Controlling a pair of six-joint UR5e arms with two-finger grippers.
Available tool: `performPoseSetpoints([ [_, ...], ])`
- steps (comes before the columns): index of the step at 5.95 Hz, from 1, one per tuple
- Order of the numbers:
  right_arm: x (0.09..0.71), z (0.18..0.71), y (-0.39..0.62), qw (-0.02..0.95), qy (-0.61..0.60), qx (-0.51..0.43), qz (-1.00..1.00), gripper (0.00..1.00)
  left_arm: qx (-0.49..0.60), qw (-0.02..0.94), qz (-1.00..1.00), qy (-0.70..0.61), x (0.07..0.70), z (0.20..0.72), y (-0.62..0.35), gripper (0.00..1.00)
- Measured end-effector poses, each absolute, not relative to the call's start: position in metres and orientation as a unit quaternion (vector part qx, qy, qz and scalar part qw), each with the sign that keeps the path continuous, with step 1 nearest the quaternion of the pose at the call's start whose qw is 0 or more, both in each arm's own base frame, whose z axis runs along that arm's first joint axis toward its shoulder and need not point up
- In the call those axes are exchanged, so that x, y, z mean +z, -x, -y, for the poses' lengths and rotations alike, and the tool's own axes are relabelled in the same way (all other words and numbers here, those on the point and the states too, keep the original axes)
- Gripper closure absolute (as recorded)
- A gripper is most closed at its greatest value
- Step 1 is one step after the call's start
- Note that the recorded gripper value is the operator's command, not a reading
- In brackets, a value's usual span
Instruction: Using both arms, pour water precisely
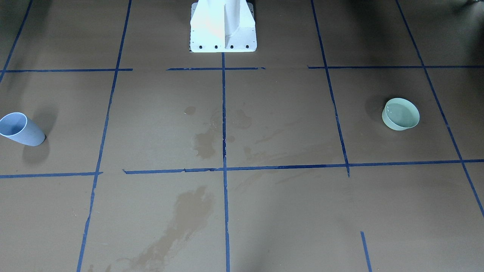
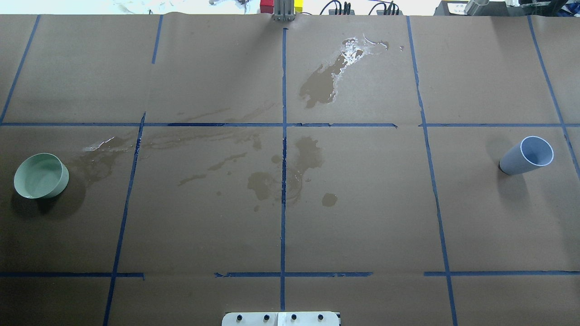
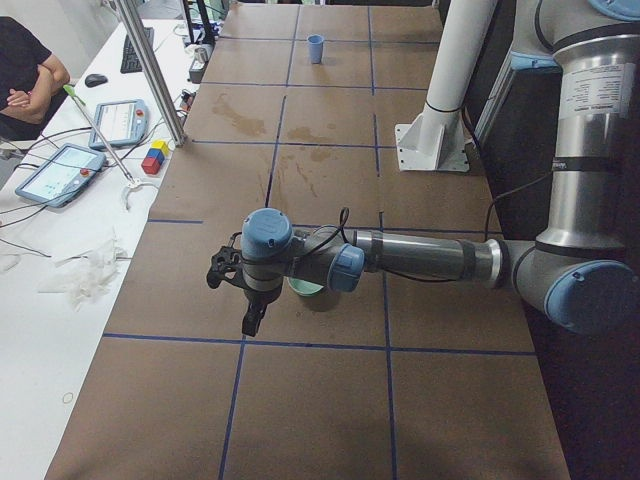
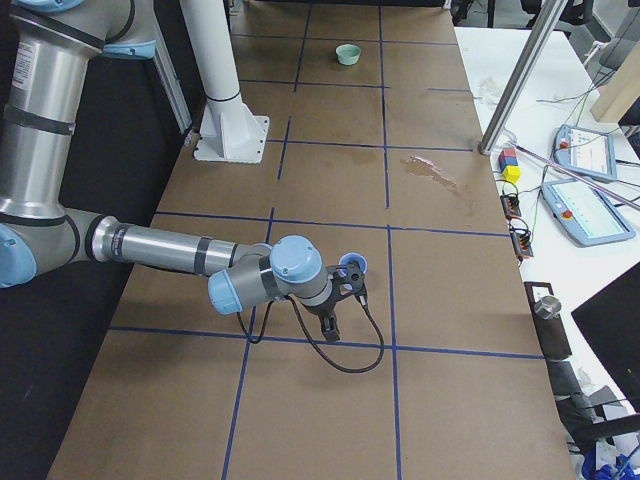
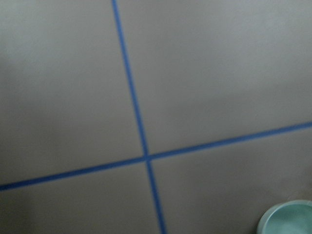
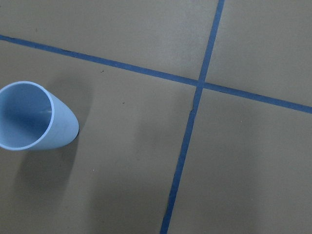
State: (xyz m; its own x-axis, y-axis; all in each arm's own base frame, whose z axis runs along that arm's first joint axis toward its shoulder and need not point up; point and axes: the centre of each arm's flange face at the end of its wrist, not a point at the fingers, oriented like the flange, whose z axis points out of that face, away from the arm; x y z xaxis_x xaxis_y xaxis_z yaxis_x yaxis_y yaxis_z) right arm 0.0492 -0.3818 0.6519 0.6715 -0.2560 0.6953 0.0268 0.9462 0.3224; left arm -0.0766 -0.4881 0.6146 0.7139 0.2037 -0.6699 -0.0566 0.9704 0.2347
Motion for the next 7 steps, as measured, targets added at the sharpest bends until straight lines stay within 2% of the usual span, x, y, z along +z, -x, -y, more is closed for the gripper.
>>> performPoseSetpoints([
  [3, 0.65, 0.38, -0.037, 0.901, -0.086, -0.077, 0.419, 0.0, 0.06, 0.922, -0.379, -0.045, 0.641, 0.465, 0.086, 0.0],
  [7, 0.62, 0.366, -0.042, 0.902, -0.066, -0.061, 0.422, 0.0, 0.054, 0.921, -0.385, -0.031, 0.609, 0.453, 0.087, 0.0],
])
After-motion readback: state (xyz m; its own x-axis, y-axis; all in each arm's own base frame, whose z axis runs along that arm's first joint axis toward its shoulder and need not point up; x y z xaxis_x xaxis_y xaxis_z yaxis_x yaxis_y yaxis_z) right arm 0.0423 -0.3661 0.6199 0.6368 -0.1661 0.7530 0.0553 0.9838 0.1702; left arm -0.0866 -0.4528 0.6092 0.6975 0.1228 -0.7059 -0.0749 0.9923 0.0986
